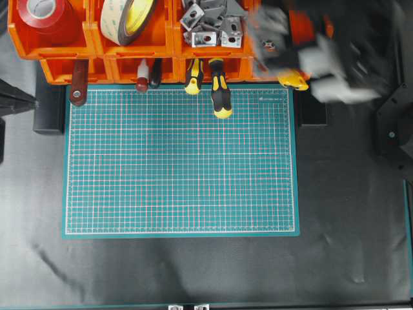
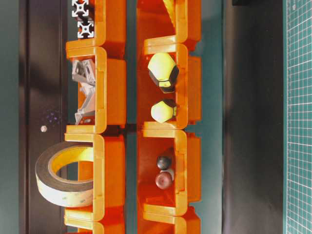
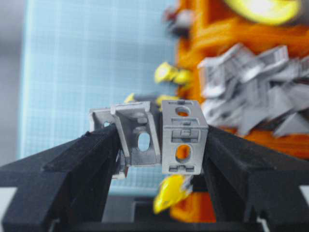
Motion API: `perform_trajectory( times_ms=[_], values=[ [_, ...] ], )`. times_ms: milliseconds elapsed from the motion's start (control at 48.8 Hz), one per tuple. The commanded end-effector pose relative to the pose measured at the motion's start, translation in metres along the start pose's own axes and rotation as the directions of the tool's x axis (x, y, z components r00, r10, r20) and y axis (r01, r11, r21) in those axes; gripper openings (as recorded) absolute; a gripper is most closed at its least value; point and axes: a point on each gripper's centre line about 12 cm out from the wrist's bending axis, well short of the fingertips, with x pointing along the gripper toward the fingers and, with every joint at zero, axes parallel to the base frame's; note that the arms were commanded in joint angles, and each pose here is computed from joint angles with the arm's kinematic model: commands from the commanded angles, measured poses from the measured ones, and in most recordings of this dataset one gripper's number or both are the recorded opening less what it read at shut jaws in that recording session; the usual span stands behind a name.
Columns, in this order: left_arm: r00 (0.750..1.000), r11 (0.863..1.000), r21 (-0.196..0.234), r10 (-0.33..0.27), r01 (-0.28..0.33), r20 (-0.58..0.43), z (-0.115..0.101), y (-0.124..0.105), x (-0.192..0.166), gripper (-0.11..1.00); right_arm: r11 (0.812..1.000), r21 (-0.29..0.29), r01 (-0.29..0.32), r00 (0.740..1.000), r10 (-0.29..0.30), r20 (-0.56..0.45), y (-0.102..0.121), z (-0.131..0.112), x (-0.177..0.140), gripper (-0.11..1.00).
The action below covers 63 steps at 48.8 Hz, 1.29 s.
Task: Pick corner brachets from container rack with right arm.
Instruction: 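Lift the held brackets out of the bin and carry them over the mat, then lower the brackets toward the mat and open the right gripper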
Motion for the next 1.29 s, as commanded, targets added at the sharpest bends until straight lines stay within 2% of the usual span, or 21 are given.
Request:
perform_trajectory(
  times_ms=[0,123,266,451,614,942,1270],
  values=[
    [0.999,1.0,0.001,-0.006,0.006,0.04,0.013,-0.001,-0.005,0.0,0.999,-0.048,-0.027,0.999,0.028,0.026,0.021,-0.019,-0.006,0.52],
    [0.998,1.0,0.0,-0.006,0.006,0.06,0.017,-0.001,-0.009,0.0,0.989,-0.133,-0.07,0.995,0.079,0.062,0.052,-0.035,0.01,0.52],
    [0.997,1.0,0.0,-0.006,0.006,0.078,0.02,-0.001,-0.014,0.0,0.967,-0.229,-0.114,0.982,0.144,0.119,0.089,-0.049,0.048,0.52],
    [0.995,1.0,-0.001,-0.006,0.006,0.095,0.024,-0.001,-0.017,0.0,0.949,-0.285,-0.138,0.962,0.197,0.191,0.12,-0.058,0.102,0.52],
    [0.995,1.0,0.002,-0.006,0.006,0.104,0.025,-0.001,-0.02,0.0,0.945,-0.297,-0.138,0.958,0.203,0.204,0.131,-0.055,0.149,0.52],
    [0.996,1.0,0.002,-0.006,0.006,0.089,0.021,-0.001,-0.019,0.0,0.919,-0.38,-0.107,0.992,0.124,0.02,0.137,-0.068,0.254,0.52],
    [0.996,1.0,0.003,-0.006,0.006,0.09,0.021,-0.001,-0.019,0.0,0.919,-0.382,-0.101,0.994,0.111,0.007,0.136,-0.069,0.294,0.52]
  ],
)
